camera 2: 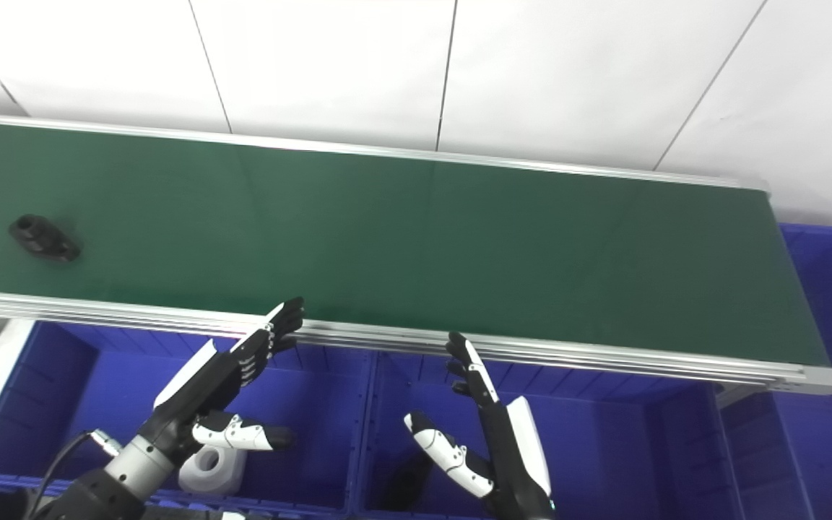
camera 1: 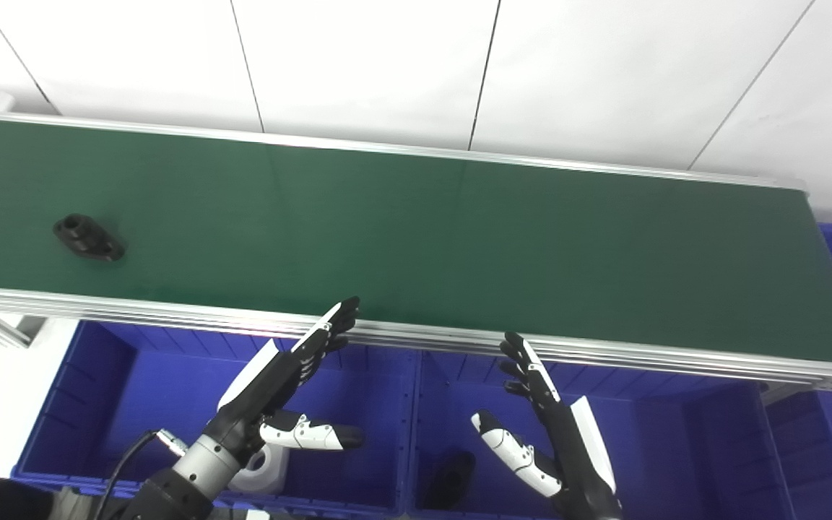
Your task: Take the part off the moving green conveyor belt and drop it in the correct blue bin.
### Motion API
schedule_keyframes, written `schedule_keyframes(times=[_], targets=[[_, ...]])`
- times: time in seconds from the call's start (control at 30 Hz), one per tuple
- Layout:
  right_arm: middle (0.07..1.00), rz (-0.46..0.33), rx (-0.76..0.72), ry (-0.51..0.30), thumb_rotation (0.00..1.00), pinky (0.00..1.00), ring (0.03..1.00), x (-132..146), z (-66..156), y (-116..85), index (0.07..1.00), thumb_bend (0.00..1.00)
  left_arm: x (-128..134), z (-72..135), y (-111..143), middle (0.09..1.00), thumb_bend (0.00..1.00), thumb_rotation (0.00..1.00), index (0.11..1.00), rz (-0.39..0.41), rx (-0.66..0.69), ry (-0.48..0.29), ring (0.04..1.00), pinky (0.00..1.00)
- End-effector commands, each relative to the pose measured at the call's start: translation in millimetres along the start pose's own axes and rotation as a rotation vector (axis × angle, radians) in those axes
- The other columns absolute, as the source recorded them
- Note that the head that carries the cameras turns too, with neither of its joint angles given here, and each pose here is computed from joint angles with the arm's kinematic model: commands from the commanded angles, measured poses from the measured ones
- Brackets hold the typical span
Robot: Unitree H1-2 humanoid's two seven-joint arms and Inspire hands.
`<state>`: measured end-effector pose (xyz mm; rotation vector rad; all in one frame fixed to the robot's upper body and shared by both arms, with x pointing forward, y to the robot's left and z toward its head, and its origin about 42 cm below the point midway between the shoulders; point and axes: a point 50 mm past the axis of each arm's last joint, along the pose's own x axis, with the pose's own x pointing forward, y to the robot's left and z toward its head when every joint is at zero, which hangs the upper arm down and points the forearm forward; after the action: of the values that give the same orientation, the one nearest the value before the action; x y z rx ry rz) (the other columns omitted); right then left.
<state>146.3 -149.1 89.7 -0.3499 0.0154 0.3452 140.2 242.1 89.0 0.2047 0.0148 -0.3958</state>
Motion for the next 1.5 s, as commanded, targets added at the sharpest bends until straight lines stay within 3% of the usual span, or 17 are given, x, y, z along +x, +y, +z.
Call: schedule_keyframes(times=[0.0,0.8,0.93,1.07,1.47], targets=[[0.931,-0.018,0.007,-0.038,0.72,0.82,0.887,1,10,0,0.969,0.67,0,8,3,1.0,0.72,0.46,1.0,-0.006,0.006,-0.035,1.0,0.95],[0.931,-0.016,0.014,-0.031,0.73,0.81,0.883,-1,5,2,0.965,0.68,-2,3,1,1.0,0.74,0.47,1.0,-0.005,0.007,-0.03,1.0,0.95],[0.934,-0.001,0.011,-0.033,0.7,0.82,0.892,-5,-5,-3,0.97,0.66,-3,-4,-8,1.0,0.75,0.44,1.0,-0.006,-0.01,-0.021,1.0,0.93],[0.945,0.006,0.021,-0.062,0.73,0.85,0.907,-6,-14,-8,0.99,0.61,-1,-9,-19,1.0,0.78,0.45,1.0,-0.003,-0.01,-0.003,0.982,0.88],[0.959,0.0,-0.001,-0.073,0.79,0.85,0.922,-2,-28,-7,1.0,0.53,9,-18,-35,1.0,0.77,0.42,0.998,0.004,-0.023,-0.024,0.974,0.86]])
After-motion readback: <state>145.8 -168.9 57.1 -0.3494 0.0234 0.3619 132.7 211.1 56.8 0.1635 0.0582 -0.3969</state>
